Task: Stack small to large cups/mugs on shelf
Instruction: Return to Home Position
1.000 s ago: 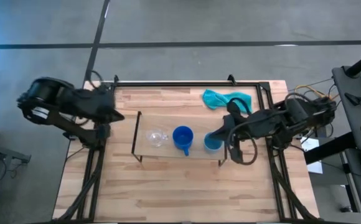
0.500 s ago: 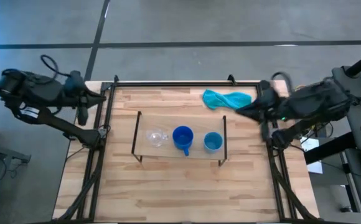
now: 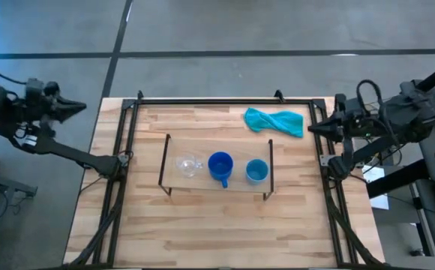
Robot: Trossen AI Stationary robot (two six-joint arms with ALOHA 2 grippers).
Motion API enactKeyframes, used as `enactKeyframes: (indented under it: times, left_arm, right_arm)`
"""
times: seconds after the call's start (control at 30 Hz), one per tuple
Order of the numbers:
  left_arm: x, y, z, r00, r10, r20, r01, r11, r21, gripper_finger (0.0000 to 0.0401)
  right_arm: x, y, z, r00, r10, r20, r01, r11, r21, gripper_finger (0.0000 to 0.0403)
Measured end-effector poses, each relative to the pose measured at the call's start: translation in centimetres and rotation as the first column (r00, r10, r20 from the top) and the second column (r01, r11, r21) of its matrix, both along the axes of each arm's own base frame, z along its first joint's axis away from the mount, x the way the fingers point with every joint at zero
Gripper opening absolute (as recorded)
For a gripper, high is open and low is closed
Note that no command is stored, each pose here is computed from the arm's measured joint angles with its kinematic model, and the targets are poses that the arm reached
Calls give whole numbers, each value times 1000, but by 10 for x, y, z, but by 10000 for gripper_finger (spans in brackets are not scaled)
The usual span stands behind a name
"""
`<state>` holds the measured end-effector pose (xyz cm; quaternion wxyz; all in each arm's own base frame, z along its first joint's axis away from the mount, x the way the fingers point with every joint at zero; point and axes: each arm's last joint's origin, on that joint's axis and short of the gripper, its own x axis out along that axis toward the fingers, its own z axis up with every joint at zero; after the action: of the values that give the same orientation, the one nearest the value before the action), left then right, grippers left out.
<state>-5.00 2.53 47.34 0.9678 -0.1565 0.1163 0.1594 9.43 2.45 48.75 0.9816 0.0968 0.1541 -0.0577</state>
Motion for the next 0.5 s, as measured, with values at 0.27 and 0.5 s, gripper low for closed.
enactKeyframes:
  times: [0.27, 0.5]
  left_arm:
    - [5, -3, -39, 984, -84, 156, 83, 996, 15, 0]
    - [5, -4, -77, 979, -91, 183, 97, 995, -21, 0]
  right_arm:
    - [-19, -4, -46, 975, 116, 189, -136, 986, 96, 9]
    - [-43, -13, -93, 930, 102, 354, -160, 977, 140, 9]
